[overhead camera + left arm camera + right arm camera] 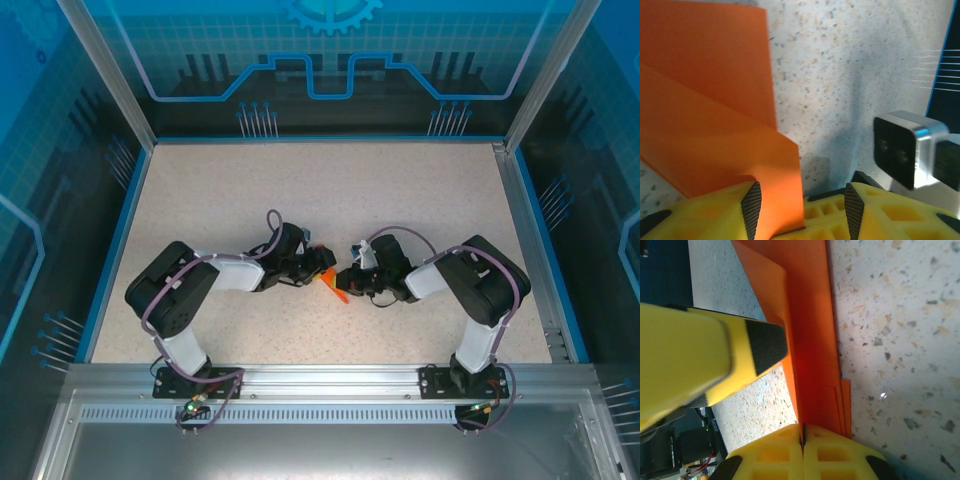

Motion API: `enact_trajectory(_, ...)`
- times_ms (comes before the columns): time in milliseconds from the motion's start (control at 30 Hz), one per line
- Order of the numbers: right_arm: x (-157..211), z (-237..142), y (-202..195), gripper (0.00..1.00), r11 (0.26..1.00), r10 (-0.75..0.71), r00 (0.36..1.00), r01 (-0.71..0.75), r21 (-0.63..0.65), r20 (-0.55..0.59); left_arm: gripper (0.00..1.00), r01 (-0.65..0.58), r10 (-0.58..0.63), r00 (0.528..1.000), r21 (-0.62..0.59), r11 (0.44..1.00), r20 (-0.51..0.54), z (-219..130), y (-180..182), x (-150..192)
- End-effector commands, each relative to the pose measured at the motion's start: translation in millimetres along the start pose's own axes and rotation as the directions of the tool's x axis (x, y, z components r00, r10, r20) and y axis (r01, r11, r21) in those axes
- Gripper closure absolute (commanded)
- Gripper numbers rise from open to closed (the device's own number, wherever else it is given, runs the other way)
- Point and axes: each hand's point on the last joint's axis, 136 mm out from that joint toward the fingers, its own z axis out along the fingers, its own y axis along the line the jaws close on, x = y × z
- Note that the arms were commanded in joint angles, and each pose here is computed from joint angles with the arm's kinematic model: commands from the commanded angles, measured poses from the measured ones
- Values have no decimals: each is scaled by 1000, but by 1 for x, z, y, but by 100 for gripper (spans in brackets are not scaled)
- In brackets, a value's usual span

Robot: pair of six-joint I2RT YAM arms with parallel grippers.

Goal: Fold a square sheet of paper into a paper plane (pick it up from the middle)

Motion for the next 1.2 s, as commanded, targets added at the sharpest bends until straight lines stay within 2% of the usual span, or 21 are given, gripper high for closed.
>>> enact_trajectory(0, 22, 1, -43, 93, 986, 75, 996, -68, 153, -37, 49, -34, 34, 999, 8, 999, -22, 7, -3, 2)
enact_trajectory(267, 20, -9, -31, 82, 986, 36, 998, -28, 162, -48, 49, -47, 46, 998, -26, 999, -38, 10, 4, 3)
enact_trajectory(400, 16, -19, -23, 73, 982, 9, 999, 2, 190, -52, 50, -57, 55, 997, -39, 998, -49, 10, 7, 6)
enact_trajectory(600, 14, -26, -12, 71, 983, -14, 997, 29, 181, -81, 50, -66, 63, 996, -43, 997, -62, 10, 9, 9)
enact_trajectory(833, 11, -33, 6, 77, 985, -72, 993, 86, 152, -96, 50, -67, 64, 996, -42, 997, -68, 10, 9, 11)
enact_trajectory(1167, 26, -29, 8, 93, 985, -98, 981, 120, 124, -170, 50, -61, 58, 996, -42, 997, -70, 11, 8, 10)
